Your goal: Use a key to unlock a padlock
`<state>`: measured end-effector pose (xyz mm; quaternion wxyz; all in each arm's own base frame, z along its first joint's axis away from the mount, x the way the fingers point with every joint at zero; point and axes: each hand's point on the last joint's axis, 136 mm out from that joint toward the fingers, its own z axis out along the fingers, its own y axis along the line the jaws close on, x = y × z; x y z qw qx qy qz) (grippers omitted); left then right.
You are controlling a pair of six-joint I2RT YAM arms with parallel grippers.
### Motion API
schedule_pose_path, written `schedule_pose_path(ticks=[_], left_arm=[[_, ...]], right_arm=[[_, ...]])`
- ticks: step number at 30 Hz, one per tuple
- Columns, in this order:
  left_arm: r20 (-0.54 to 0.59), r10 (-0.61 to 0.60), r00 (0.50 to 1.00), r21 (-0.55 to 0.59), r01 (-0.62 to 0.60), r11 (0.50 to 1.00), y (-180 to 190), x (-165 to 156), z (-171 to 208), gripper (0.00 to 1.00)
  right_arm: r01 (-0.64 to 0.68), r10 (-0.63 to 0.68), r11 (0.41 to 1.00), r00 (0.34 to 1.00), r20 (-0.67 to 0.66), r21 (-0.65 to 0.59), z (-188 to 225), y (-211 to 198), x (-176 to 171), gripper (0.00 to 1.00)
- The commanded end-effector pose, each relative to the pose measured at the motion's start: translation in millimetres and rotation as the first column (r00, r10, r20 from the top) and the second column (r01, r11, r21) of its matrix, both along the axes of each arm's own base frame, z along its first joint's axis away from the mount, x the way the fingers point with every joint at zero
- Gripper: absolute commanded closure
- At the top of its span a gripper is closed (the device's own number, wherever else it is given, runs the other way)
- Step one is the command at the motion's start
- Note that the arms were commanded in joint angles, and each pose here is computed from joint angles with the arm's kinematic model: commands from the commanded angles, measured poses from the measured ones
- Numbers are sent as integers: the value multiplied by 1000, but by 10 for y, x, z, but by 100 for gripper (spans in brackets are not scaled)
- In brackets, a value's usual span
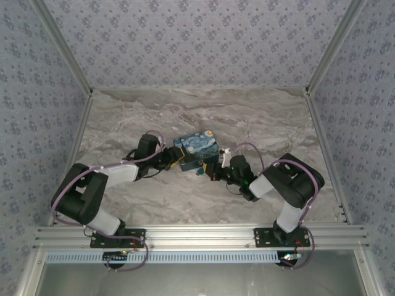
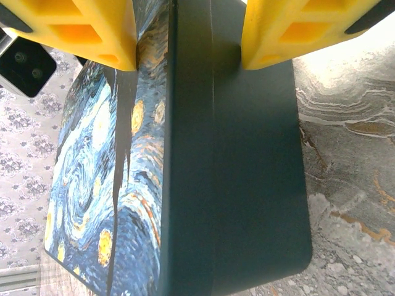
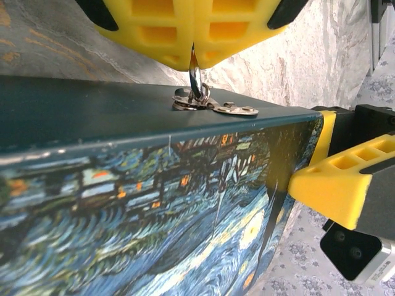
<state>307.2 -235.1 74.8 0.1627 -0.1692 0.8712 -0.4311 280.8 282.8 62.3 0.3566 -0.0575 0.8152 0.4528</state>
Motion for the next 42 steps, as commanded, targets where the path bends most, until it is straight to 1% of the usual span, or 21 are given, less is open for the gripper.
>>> schedule_pose_path(ticks=[1,16,21,27,29,33,37,38,40,42], left_arm=[[-59,5,998,49,-2,999,41,-73,-186,54],[-62,6,998,54,-3,999,45,-70,-196,54],[-58,10,998,62,-6,998,62,-53,-193,54],[-57,12,998,70,-9,997,85,-15,-184,52],[-50,11,999,68,-7,998,82,3,-159,49],[-26,8,1000,61,-6,998,72,42,-72,37],[8,3,1000,56,-3,998,63,84,68,28],[18,4,1000,58,-5,998,68,99,105,26],[49,9,999,60,-12,998,85,124,206,19],[89,17,996,63,-23,998,110,146,319,13]], right_arm=[[32,-36,998,997,63,61,267,-8,97,98],[111,-113,992,993,39,58,228,-182,140,99],[107,-108,994,994,32,39,203,-224,87,99],[86,-86,996,996,35,-18,210,-307,-34,99],[79,-78,996,996,37,-42,218,-345,-86,99],[68,-66,993,997,26,-99,239,-425,-180,99],[67,-65,990,998,20,-121,319,-504,-262,99],[68,-67,990,998,17,-125,333,-525,-284,99],[81,-80,988,997,17,-130,391,-585,-314,99],[78,-73,985,997,37,-154,428,-649,-357,99]])
